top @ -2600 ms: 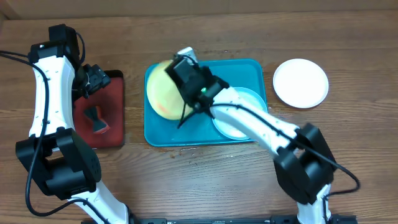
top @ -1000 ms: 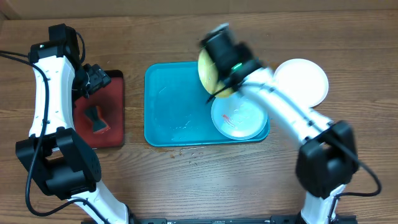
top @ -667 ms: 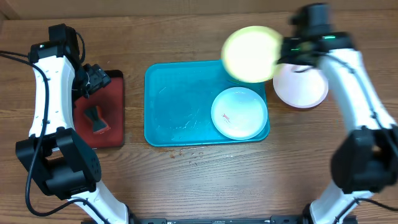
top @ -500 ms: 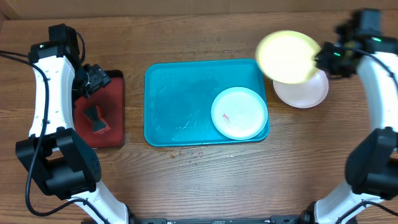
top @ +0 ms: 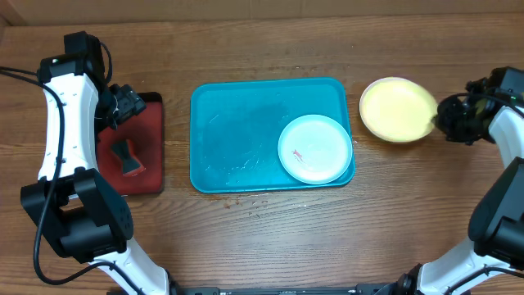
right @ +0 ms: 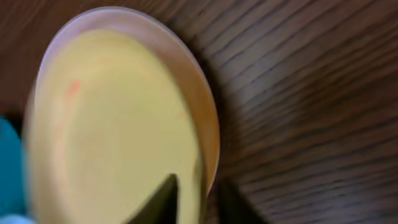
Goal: Clean dirty plates on tray and stack at the side
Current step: 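Place the yellow plate onto the white plate stack, release, then reach the right gripper to the light-blue plate rim and grip it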
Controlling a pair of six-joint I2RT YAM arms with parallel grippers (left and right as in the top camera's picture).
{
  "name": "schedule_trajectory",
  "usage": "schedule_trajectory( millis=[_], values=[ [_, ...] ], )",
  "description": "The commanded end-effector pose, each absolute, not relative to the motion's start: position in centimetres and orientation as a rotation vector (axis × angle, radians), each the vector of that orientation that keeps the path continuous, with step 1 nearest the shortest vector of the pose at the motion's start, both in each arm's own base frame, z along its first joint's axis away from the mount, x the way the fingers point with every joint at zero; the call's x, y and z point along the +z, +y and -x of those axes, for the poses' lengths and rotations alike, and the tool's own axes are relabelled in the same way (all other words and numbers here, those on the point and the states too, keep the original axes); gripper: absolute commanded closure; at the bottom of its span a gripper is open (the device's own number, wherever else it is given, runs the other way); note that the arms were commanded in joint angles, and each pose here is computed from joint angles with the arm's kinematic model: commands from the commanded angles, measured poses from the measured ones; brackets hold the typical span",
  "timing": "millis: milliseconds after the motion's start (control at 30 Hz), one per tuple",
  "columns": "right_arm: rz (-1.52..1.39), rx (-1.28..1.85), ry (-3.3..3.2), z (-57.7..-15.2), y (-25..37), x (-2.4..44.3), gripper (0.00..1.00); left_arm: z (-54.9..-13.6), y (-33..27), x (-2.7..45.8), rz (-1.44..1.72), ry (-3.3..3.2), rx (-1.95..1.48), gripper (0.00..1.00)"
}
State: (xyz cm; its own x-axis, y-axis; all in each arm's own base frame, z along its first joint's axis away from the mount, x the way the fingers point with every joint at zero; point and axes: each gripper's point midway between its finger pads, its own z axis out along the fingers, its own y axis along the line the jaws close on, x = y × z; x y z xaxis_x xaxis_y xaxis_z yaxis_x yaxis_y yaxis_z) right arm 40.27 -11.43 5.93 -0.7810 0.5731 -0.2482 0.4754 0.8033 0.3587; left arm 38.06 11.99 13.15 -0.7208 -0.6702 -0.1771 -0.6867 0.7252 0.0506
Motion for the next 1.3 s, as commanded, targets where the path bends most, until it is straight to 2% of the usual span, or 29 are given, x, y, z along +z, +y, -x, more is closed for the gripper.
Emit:
schedule_trajectory(
  millis=[0, 100, 267, 500, 800, 900, 1267],
  values=[
    [-0.745, 0.422, 2.622, -40.9, -10.5, 6.6, 0.38, -38.5, 12.0, 14.3, 1.087, 2.749, 0.155, 0.00],
    [-0.590, 0.489, 2.621, -41.6, -8.9, 7.3, 0.32, -38.5, 12.0, 14.3, 1.086, 2.749, 0.155, 0.00],
    [-0.267, 0.701, 2.596, -42.2, -4.2, 9.3, 0.31, -38.5, 12.0, 14.3, 1.087, 2.749, 0.155, 0.00],
    [0.136, 0.746, 2.652, -41.3, 3.9, 9.8, 0.31, -38.5, 12.0, 14.3, 1.087, 2.749, 0.155, 0.00],
    [0.424, 0.265, 2.751, -41.1, 8.2, 7.4, 0.31, -38.5, 12.0, 14.3, 1.087, 2.749, 0.155, 0.00],
    [0.586, 0.239, 2.738, -40.5, 9.9, 7.0, 0.33, -38.5, 12.0, 14.3, 1.087, 2.749, 0.155, 0.00],
    [0.608, 0.254, 2.760, -40.1, 11.7, 5.8, 0.40, -38.5, 12.0, 14.3, 1.086, 2.749, 0.155, 0.00]
  ],
)
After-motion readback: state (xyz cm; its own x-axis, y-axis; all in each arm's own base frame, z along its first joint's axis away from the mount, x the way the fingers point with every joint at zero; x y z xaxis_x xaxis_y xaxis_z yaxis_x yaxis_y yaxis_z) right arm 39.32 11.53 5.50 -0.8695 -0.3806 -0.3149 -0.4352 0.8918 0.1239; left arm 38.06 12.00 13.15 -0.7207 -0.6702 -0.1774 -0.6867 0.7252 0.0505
